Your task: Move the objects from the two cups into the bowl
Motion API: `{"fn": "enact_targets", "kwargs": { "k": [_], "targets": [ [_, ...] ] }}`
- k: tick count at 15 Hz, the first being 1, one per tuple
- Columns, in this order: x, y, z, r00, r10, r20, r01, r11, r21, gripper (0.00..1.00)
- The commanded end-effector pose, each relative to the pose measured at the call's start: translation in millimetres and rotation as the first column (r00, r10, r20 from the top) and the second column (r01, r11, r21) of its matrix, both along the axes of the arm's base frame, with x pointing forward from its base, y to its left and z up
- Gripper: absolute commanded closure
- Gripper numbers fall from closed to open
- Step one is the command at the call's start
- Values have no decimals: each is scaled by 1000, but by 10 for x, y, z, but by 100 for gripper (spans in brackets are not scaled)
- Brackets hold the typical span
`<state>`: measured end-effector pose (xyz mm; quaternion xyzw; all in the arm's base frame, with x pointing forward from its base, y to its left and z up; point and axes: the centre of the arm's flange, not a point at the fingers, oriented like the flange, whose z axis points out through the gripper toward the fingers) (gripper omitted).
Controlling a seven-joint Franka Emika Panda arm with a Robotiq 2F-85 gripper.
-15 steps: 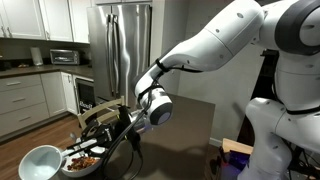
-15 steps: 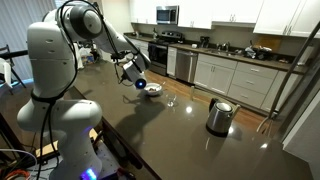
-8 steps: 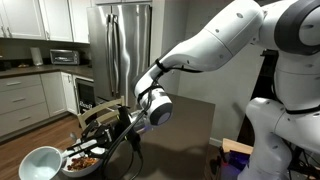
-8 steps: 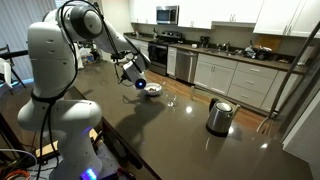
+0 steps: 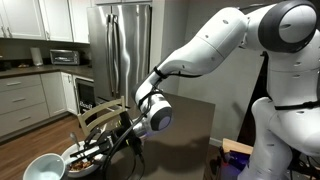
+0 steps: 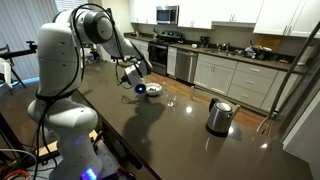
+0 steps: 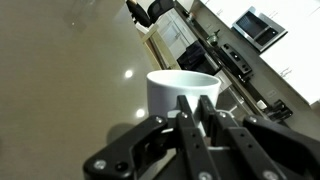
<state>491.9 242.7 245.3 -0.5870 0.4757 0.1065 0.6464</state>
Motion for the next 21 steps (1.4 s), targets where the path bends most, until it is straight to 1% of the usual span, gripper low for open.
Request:
{"fn": "enact_targets", "kwargs": {
  "k": [1, 4, 9, 16, 21],
  "targets": [
    [32, -37, -63, 999, 3, -32, 0, 997, 78, 94],
    [11, 13, -161, 998, 18, -63, -11, 994, 111, 94],
    [-80, 166, -365, 989, 51, -137, -30, 988, 154, 94],
    [-129, 173, -596, 963, 37, -266, 27, 972, 235, 94],
    [-128, 141, -711, 951, 22, -308, 49, 974, 222, 94]
  ]
}}
